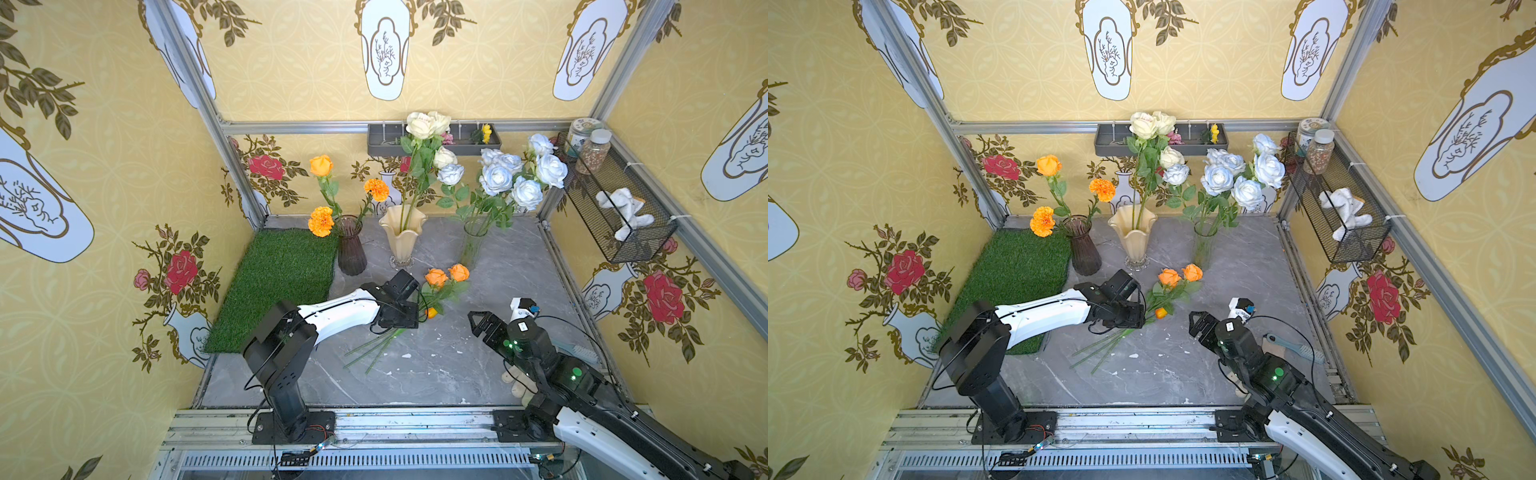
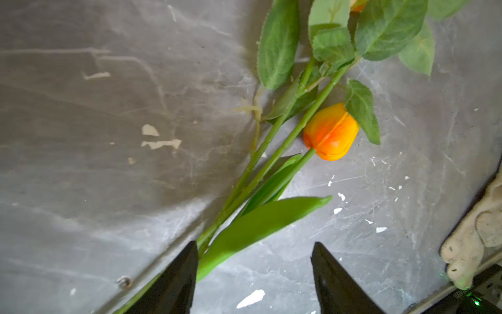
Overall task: Arrange the flowers in different vases according to their colors
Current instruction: Adjust the flower at the center of the board, then pick up the flower at the center of the board.
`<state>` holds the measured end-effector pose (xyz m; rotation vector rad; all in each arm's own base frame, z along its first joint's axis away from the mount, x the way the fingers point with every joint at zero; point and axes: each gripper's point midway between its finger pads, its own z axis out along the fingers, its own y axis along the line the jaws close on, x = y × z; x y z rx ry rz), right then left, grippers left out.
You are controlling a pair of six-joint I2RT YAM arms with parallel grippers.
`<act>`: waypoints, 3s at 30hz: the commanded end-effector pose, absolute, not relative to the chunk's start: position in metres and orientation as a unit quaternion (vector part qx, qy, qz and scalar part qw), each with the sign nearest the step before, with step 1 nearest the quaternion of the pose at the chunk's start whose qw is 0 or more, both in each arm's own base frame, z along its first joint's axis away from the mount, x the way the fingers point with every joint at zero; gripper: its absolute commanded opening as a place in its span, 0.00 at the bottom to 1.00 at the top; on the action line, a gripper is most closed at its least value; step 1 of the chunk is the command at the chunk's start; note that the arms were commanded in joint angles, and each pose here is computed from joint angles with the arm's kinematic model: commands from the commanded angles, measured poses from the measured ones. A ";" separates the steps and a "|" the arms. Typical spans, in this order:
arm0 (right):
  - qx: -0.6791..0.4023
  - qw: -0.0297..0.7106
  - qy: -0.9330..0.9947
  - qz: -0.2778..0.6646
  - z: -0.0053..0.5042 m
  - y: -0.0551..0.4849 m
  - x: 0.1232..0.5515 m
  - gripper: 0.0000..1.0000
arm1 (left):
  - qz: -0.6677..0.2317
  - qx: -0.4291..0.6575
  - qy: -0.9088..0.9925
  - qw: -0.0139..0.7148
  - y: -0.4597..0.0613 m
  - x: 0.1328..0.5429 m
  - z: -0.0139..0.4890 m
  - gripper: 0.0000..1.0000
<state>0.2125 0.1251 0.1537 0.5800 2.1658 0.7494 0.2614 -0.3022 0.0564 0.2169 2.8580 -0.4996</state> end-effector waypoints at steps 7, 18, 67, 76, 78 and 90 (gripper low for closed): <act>0.227 0.394 0.838 0.301 0.160 0.125 0.216 0.97 | -0.230 0.080 0.966 0.082 -0.343 0.255 0.046 0.63; 0.229 0.398 0.836 0.303 0.160 0.123 0.215 0.97 | -0.223 0.097 0.967 0.077 -0.377 0.238 0.036 0.61; 0.231 0.397 0.837 0.296 0.159 0.123 0.218 0.97 | -0.097 0.175 0.967 0.159 -0.328 0.288 0.049 0.42; 0.230 0.397 0.838 0.296 0.159 0.124 0.218 0.97 | -0.089 0.180 0.969 0.147 -0.330 0.289 0.040 0.43; 0.230 0.397 0.838 0.296 0.160 0.124 0.218 0.97 | -0.087 0.181 0.969 0.143 -0.331 0.290 0.038 0.42; 0.231 0.398 0.837 0.297 0.160 0.123 0.217 0.97 | -0.060 0.191 0.973 0.117 -0.336 0.289 0.021 0.39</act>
